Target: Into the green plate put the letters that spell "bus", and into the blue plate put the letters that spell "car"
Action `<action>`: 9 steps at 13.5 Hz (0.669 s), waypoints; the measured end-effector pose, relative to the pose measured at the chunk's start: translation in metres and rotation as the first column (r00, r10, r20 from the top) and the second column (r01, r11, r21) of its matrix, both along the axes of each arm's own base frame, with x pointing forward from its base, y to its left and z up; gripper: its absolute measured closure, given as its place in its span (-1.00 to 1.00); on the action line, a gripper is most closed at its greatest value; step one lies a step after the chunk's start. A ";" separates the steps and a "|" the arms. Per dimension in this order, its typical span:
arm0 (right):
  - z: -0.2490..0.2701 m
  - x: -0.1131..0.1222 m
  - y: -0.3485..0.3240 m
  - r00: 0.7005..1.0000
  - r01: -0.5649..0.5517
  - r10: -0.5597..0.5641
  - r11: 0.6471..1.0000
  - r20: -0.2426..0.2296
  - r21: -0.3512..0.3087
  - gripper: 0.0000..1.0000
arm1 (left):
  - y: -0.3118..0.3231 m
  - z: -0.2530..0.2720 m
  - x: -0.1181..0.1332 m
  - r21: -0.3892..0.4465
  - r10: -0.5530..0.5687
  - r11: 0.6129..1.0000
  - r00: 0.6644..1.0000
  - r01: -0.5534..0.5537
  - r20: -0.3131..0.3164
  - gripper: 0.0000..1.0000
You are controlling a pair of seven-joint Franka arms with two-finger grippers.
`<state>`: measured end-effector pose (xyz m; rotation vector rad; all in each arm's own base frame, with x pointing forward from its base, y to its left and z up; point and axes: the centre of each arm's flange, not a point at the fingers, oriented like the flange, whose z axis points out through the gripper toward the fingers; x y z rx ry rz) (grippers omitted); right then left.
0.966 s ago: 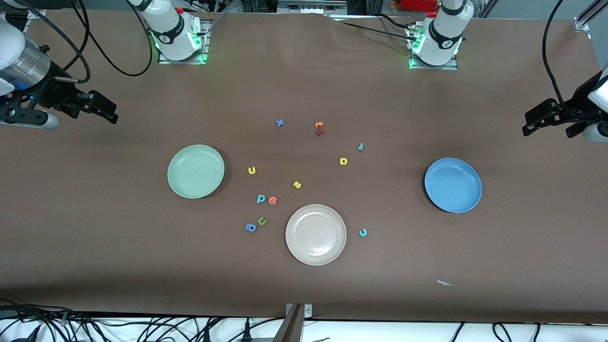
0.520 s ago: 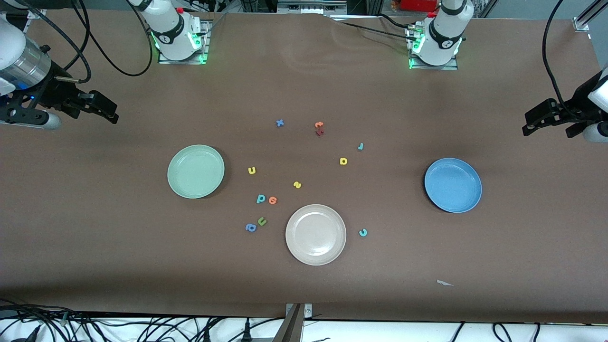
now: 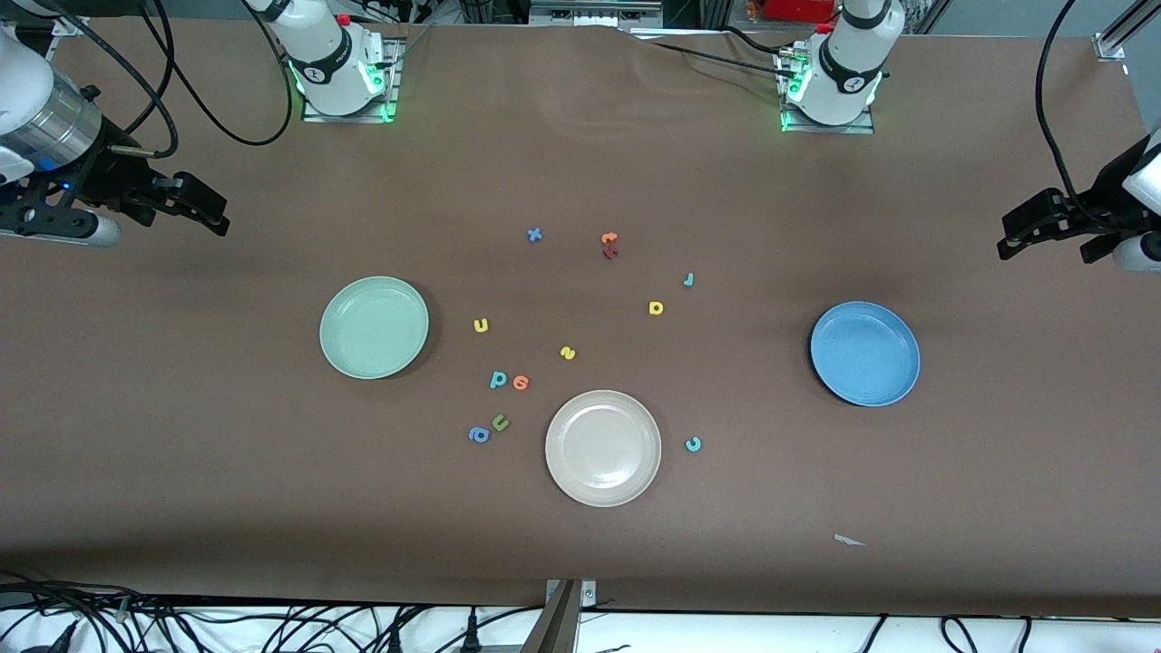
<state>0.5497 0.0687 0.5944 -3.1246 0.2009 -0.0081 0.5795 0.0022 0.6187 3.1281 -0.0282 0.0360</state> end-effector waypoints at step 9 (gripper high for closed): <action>0.000 0.000 0.001 1.000 -0.001 0.001 1.000 -0.001 0.000 -1.00 | 0.000 -0.002 0.001 0.000 0.000 1.000 1.000 0.000 -0.004 -1.00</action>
